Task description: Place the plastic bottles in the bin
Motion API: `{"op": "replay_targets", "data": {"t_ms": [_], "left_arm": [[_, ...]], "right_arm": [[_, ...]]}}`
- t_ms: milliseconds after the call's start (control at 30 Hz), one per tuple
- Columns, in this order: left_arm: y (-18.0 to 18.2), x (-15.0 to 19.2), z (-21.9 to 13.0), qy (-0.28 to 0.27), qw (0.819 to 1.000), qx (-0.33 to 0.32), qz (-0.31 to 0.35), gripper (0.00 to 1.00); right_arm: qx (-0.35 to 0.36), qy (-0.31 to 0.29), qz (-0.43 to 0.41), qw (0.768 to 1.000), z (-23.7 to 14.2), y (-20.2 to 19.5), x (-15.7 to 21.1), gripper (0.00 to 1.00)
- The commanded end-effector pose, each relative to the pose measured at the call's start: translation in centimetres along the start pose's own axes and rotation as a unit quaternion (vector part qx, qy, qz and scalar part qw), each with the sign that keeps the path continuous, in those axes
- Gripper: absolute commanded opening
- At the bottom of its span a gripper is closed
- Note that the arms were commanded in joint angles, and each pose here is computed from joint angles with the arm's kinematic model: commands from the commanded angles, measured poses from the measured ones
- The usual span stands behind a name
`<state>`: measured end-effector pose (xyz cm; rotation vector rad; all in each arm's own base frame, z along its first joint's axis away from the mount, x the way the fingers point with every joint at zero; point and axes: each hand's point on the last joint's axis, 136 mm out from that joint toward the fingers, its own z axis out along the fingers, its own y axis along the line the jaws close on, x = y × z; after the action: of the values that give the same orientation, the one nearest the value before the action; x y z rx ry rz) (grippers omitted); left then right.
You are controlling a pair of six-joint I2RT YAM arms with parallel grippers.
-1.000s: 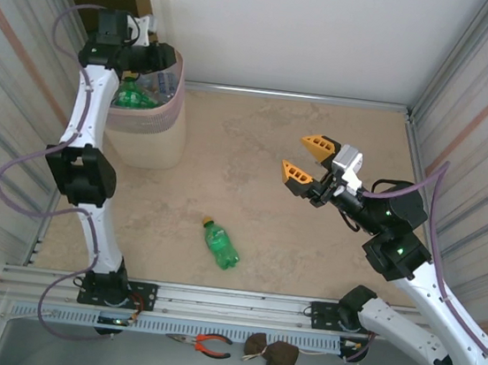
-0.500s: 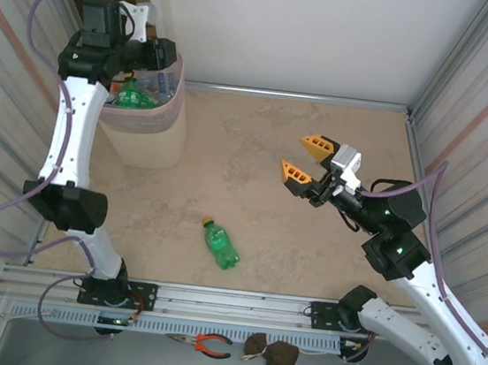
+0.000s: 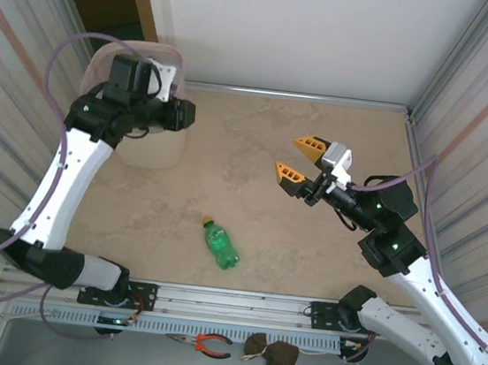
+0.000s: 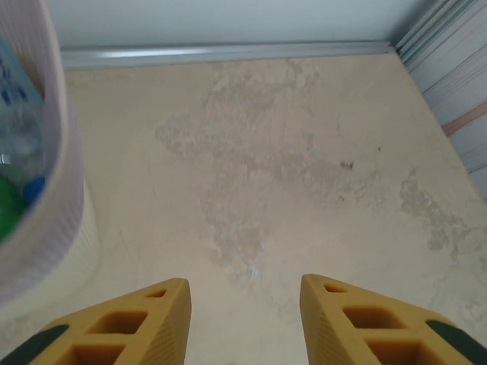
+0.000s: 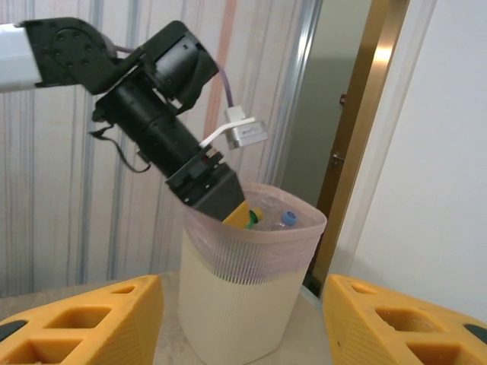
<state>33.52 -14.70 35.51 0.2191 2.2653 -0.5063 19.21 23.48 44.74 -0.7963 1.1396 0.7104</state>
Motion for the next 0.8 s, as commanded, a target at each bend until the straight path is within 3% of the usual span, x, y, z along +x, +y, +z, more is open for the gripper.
{"op": "replay_targets", "data": {"t_ms": [0, 333, 500, 767], "left_arm": [[0.6, 2.2, -0.1, 0.001, 0.998, -0.031, -0.052, 0.43], [-0.4, 13.5, 4.9, 0.096, 0.977, -0.033, -0.186, 0.55], [0.0, 18.7, 6.9, 0.139, 0.956, -0.063, -0.249, 0.63], [0.6, 25.6, 10.5, 0.202, 0.914, -0.085, -0.341, 0.62]], "right_arm": [[-0.014, -0.005, -0.004, 1.0, -0.1, 0.3, -0.6, 0.57], [-0.028, -0.002, 0.008, 1.0, -0.6, 1.0, -0.2, 0.57], [-0.029, -0.003, 0.011, 1.0, -0.9, 1.1, -0.1, 0.57], [-0.02, 0.001, 0.01, 1.0, -1.6, 0.9, 0.0, 0.57]]}}
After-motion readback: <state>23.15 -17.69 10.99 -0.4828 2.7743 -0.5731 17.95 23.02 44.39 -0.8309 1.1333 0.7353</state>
